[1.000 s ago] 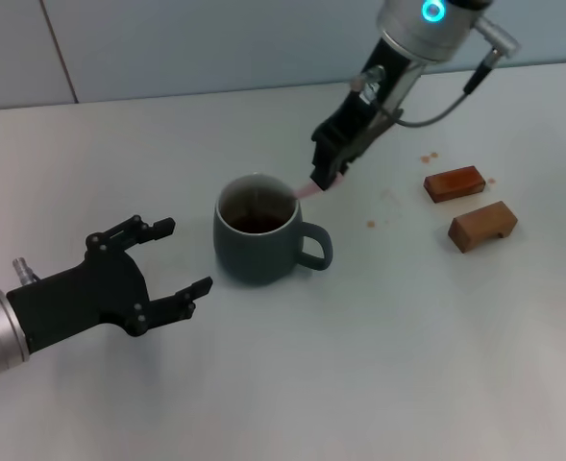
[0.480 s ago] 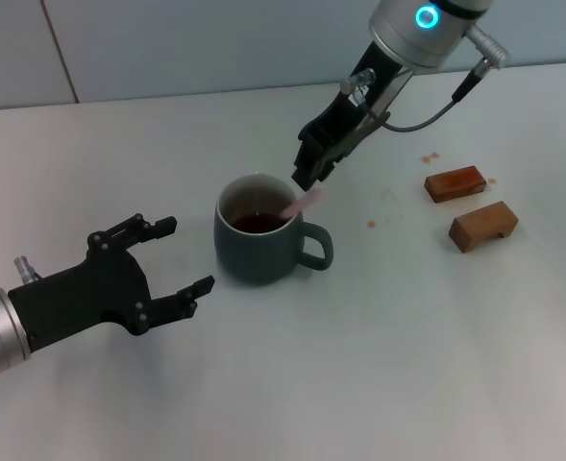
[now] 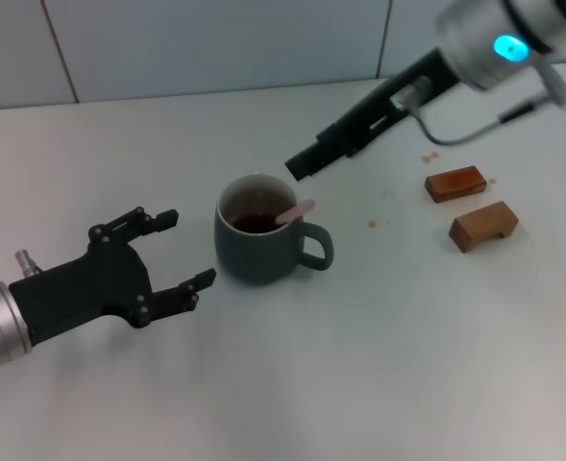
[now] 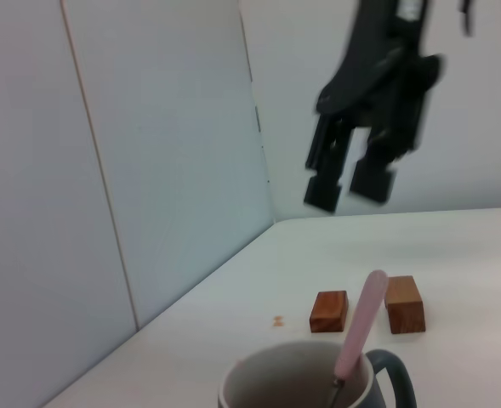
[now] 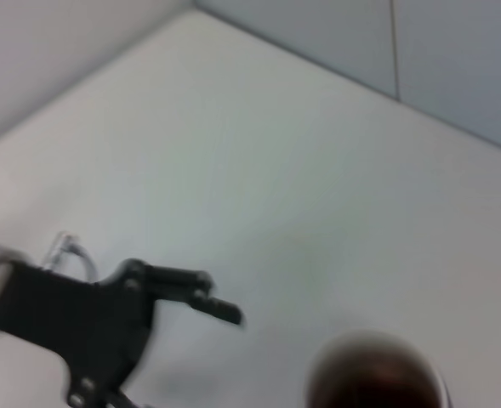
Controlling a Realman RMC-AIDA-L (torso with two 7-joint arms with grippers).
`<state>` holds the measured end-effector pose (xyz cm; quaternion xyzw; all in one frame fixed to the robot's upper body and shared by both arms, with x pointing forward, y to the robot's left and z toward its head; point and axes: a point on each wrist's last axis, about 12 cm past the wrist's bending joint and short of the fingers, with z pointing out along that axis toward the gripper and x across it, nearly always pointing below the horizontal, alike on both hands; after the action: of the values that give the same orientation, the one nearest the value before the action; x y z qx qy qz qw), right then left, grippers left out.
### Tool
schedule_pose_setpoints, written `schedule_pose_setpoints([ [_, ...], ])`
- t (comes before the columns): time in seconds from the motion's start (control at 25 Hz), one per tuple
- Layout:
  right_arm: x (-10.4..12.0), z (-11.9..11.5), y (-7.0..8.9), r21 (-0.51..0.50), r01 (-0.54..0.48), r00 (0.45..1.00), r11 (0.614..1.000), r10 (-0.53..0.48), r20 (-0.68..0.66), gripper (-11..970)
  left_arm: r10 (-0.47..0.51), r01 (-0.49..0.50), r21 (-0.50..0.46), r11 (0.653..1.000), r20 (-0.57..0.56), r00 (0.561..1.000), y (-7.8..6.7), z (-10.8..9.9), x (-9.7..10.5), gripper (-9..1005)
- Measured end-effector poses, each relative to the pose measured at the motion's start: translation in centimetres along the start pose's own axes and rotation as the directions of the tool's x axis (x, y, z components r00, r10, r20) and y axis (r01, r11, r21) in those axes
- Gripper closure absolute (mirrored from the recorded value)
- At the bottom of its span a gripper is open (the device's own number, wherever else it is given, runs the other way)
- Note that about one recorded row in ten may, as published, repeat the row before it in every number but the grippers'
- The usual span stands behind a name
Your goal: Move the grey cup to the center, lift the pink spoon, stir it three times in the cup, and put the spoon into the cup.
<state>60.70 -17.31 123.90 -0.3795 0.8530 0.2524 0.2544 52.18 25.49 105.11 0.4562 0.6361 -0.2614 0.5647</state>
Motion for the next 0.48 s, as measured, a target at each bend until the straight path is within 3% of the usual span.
schedule_pose_setpoints([
  [0.2, 8.0, -1.5, 0.0, 0.012, 0.123, 0.965, 0.992, -0.122, 0.23, 391, -0.004, 0.004, -0.006, 1.0, 0.001, 1.0, 0.1, -0.1, 0.0, 160],
  [0.32, 13.3, -1.1, -0.2, 0.032, 0.136, 0.937, 0.99, -0.139, 0.32, 337, -0.005, 0.005, -0.007, 1.0, 0.001, 1.0, 0.1, -0.1, 0.0, 160],
  [0.48, 18.0, -0.4, -0.4, 0.024, 0.125, 0.88, 0.992, -0.122, 0.459, 310, -0.018, 0.018, -0.007, 1.0, 0.0, 1.0, 0.1, 0.0, 0.0, 160],
])
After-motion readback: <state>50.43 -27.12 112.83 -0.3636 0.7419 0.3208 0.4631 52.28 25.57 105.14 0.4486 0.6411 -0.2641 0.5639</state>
